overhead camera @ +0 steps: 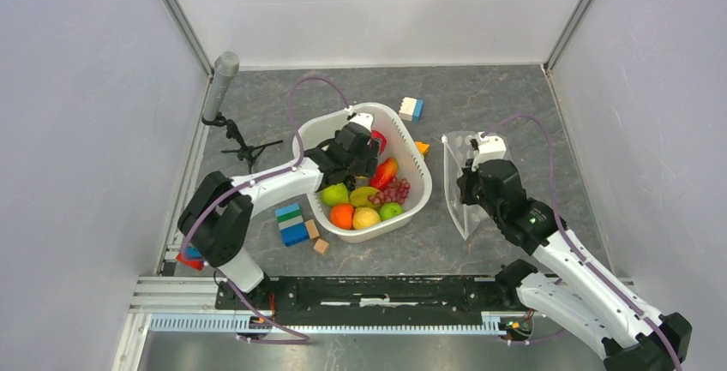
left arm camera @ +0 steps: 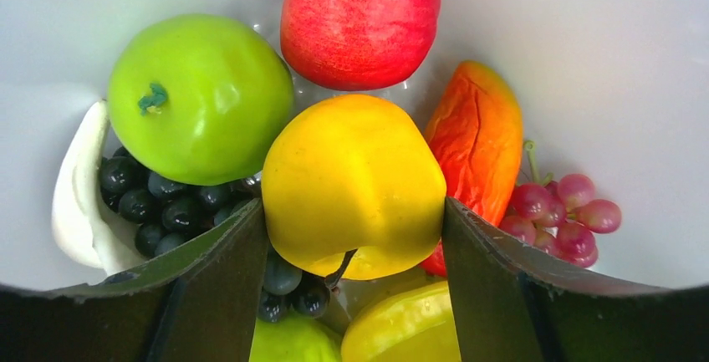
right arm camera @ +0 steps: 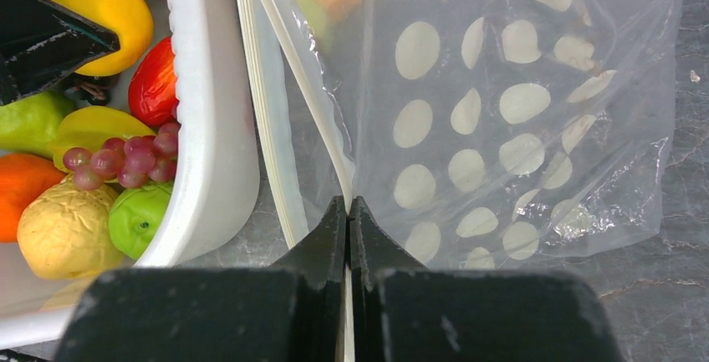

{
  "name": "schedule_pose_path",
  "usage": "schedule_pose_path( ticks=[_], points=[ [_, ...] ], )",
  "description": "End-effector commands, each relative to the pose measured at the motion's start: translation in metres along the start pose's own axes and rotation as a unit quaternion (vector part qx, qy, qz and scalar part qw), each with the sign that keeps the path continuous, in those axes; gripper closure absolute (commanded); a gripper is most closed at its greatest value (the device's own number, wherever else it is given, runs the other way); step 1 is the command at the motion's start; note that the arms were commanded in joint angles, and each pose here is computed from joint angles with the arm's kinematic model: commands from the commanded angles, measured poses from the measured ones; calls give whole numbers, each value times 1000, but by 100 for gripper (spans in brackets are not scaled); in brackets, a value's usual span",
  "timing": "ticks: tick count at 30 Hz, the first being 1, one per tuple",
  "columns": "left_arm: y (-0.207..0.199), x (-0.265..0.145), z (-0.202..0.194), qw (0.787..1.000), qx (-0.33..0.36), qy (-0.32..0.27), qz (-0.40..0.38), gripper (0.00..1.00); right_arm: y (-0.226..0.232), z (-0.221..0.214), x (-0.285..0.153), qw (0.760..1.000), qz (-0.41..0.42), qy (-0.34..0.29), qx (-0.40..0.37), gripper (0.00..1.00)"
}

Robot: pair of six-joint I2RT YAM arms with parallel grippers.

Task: Place the food in the zip-top bag and seal the zipper
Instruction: Pick up the fake fruit from the bin, then place the fake fruit in the zipper food storage bag.

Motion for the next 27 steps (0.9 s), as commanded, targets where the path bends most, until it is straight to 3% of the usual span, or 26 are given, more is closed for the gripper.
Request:
schedule_pose_path(
  ticks=[1,9,14,20,23,27],
  points=[
    [0,-26,25,998,-8,-58,-29,40,1,5,-2,1000,5,-23,17,99],
    [-13,-82,44,982,-22,-106,-155,45,-2,4,0,999,-15,-29,29,99],
    [-35,-128,53,953,-9,-142,-269,49,-1,10,1,998,-19,-36,38,99],
    [-81,-172,49,913,52,-174,-366,50,8,27,-1,997,2,-49,54,99],
    [-106,-184,47,887,62,-193,-415,50,12,35,-5,997,16,-52,60,100],
    [-127,-184,43,875,67,-201,-435,50,13,41,-14,996,24,-58,66,100]
  ],
)
Point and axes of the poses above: each gripper's point midway between its finger pads, its own x axis out along the fingers, its own y axis along the line the jaws close on, z = x × y, the point moved 8 cm from there along -x, back along the fingers, and after that the axes turned 2 degrees about x, right-handed, at the moved point
